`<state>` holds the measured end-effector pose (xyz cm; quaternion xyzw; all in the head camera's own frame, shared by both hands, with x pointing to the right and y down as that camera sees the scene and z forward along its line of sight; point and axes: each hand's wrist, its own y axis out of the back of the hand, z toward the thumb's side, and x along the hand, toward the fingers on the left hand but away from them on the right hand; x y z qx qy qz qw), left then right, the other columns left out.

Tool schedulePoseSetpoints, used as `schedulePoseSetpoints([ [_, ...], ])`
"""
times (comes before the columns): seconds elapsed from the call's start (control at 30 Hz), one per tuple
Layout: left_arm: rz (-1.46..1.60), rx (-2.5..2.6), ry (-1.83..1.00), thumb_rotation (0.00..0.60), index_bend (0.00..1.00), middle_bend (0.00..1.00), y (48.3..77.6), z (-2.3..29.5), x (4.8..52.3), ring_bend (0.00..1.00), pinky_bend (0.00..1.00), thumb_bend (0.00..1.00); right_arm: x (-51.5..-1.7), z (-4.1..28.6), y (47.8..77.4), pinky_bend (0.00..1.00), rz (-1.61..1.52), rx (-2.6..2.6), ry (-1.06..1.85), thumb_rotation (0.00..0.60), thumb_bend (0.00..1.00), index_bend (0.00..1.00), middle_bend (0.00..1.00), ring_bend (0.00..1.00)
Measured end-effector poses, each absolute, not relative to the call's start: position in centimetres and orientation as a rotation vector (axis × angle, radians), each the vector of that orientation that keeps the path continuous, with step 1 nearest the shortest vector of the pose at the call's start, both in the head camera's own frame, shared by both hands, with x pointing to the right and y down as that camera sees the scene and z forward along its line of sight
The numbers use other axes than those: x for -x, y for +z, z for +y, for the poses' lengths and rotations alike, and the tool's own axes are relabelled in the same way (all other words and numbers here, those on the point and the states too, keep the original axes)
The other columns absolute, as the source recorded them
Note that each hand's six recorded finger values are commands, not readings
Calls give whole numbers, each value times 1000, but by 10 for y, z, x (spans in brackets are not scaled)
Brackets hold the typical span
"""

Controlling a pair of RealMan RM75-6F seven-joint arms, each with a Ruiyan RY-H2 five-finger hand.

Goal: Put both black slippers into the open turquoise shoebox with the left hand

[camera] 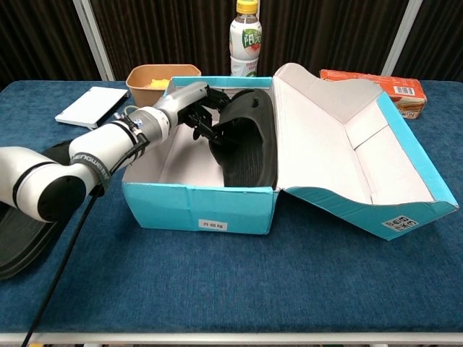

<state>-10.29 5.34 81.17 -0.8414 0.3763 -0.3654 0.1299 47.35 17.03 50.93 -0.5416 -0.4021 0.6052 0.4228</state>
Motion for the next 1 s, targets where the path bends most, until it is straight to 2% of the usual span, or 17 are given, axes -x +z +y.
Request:
schedulePoseSetpoints([
  [0.07,1084,2440,-1054,600,227,219,811,54,102,458,617,0,-474,171,509,61,-1007,1356,1514,600,26,32,99,0],
  [0.13,1082,2430,-1041,600,137,125,808,53,101,331,576,0,-474,171,509,61,-1008,1358,1512,600,26,31,99,0],
  [0.2,1087,2413,-1026,600,96,39,806,52,101,185,514,0,-474,171,509,61,-1008,1358,1512,600,28,31,99,0],
  [0.33,1075,2372,-1018,600,88,0,802,50,101,47,402,0,-474,172,508,61,-1012,1361,1507,600,37,32,99,0],
  [0.5,1101,2330,-1008,600,86,0,796,45,106,5,338,0,-475,173,508,61,-1017,1366,1502,600,42,32,99,0],
  [0.77,1128,2302,-1006,600,86,0,782,38,119,4,312,0,-475,173,508,61,-1019,1375,1485,600,46,31,99,0],
  [1.0,1088,2299,-1015,600,85,0,755,38,135,4,309,0,-471,171,511,61,-1013,1389,1472,600,48,31,99,0],
])
